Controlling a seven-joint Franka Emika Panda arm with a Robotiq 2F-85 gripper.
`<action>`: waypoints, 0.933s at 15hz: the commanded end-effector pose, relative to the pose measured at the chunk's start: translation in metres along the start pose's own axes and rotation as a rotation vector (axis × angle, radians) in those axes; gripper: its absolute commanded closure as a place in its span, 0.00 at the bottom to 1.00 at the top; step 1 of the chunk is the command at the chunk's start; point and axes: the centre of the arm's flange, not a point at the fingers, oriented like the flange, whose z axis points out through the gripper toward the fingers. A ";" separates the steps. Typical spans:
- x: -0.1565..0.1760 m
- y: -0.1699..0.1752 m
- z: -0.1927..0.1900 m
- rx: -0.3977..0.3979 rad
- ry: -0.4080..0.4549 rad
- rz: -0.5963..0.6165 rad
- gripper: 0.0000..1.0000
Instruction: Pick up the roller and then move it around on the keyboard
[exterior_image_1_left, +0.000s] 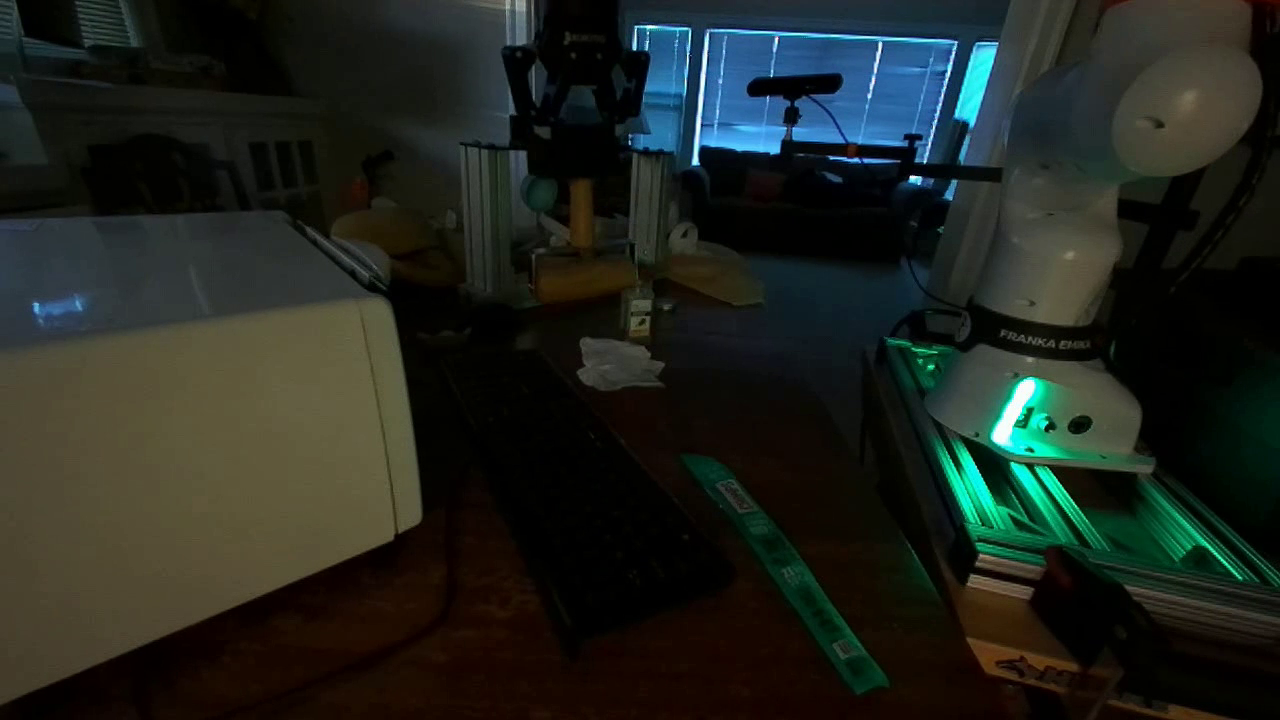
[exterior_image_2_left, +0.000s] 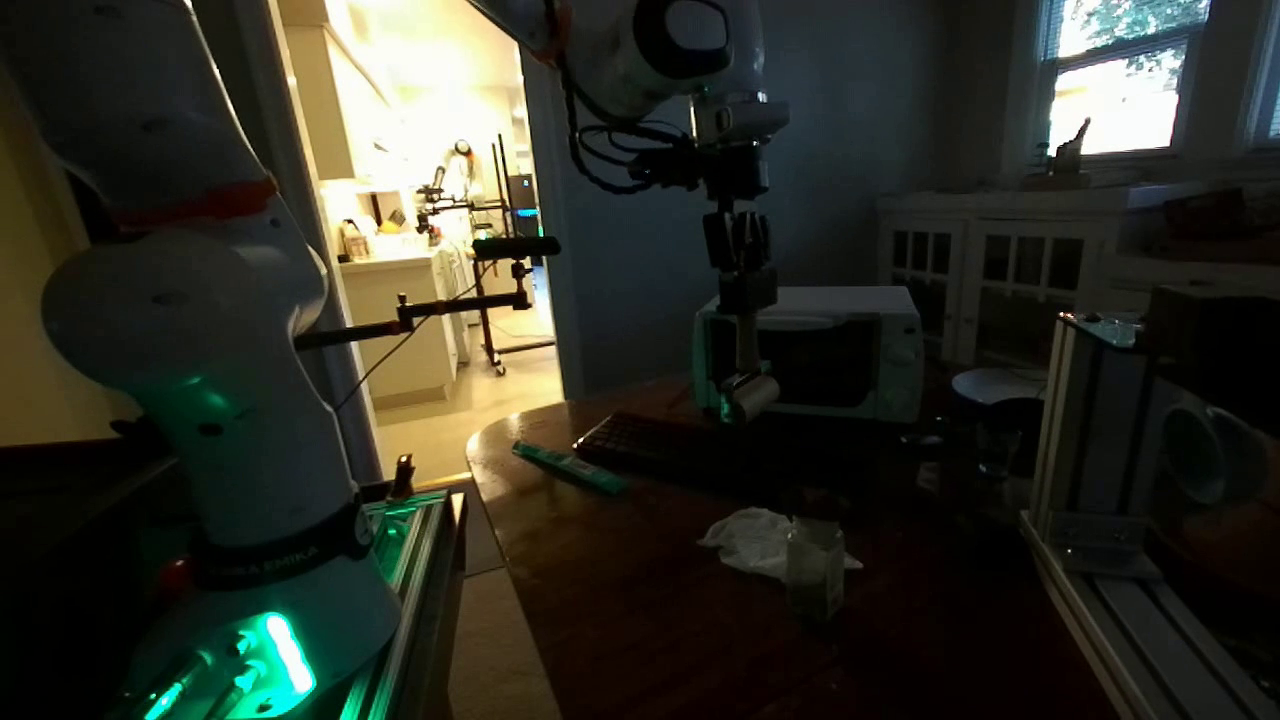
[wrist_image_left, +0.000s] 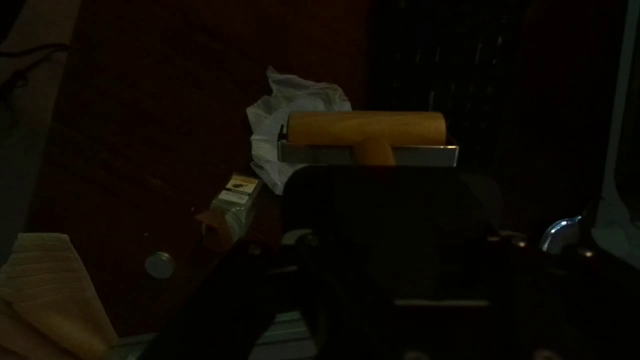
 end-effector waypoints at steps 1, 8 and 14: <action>-0.002 -0.017 0.003 0.030 -0.037 0.024 0.67; -0.024 -0.040 0.014 0.046 -0.072 -0.010 0.67; -0.031 -0.046 0.029 0.063 -0.057 0.074 0.67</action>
